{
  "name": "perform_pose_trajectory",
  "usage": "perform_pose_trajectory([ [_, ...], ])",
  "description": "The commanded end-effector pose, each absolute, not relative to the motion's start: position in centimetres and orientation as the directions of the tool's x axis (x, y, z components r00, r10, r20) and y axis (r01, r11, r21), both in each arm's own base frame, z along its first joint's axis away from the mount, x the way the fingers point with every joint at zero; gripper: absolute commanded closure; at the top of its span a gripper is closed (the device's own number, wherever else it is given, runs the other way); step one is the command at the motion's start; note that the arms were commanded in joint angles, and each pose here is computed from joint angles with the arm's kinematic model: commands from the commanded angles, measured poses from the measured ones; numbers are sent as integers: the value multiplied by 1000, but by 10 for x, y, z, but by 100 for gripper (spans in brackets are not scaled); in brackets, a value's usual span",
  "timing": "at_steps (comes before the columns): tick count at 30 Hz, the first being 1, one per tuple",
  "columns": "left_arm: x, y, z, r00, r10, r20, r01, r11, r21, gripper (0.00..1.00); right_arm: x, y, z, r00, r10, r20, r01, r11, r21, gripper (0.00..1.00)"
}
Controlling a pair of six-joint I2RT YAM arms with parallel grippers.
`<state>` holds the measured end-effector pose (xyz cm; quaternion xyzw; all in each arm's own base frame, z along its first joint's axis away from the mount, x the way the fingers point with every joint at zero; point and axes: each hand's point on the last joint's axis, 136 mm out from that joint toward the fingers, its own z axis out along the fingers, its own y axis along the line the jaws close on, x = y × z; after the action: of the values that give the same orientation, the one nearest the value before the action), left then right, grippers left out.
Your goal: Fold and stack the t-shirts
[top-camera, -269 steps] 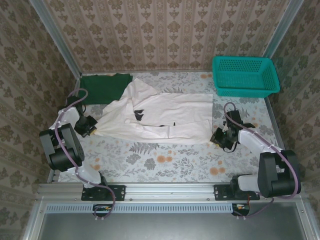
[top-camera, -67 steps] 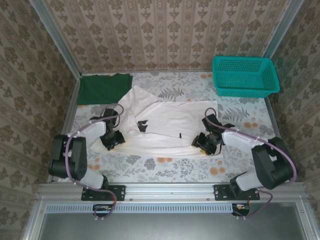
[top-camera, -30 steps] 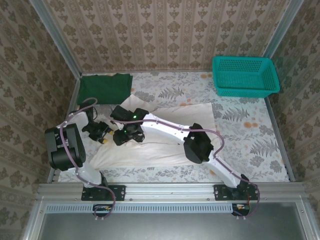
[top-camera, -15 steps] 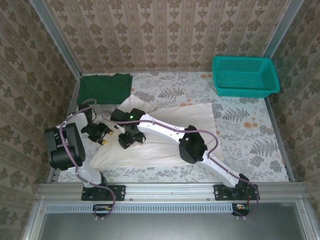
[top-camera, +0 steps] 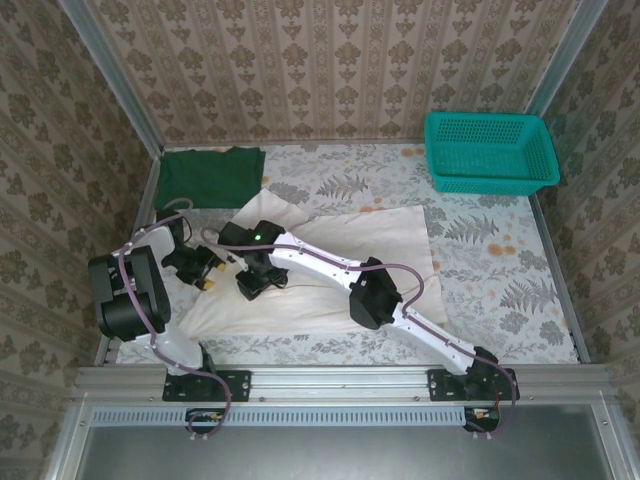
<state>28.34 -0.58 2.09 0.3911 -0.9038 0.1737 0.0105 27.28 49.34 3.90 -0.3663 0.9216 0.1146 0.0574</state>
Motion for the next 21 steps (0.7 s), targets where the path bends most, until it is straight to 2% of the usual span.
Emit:
perform_pose_trajectory([
  [1, 274, -2, 15, -699, -697, 159, -709, 647, -280, 55, 270, 487, 36, -722, -672, -164, -692, 706, 153, 65],
  [6, 273, -1, 15, -700, -698, 152, -708, 650, -276, 56, 274, 487, 45, -726, -665, -177, -688, 708, 160, 86],
  [9, 270, 1, 14, -699, -701, 139, -708, 653, -268, 56, 280, 486, 54, -732, -653, -196, -681, 713, 168, 95],
  [13, 264, 6, 13, -699, -708, 99, -706, 662, -252, 59, 290, 484, 71, -742, -630, -230, -668, 723, 178, 100],
  [21, 247, 13, 6, -720, -694, 24, -684, 703, -195, 62, 320, 463, 94, -791, -551, -265, -600, 783, 163, 100],
])
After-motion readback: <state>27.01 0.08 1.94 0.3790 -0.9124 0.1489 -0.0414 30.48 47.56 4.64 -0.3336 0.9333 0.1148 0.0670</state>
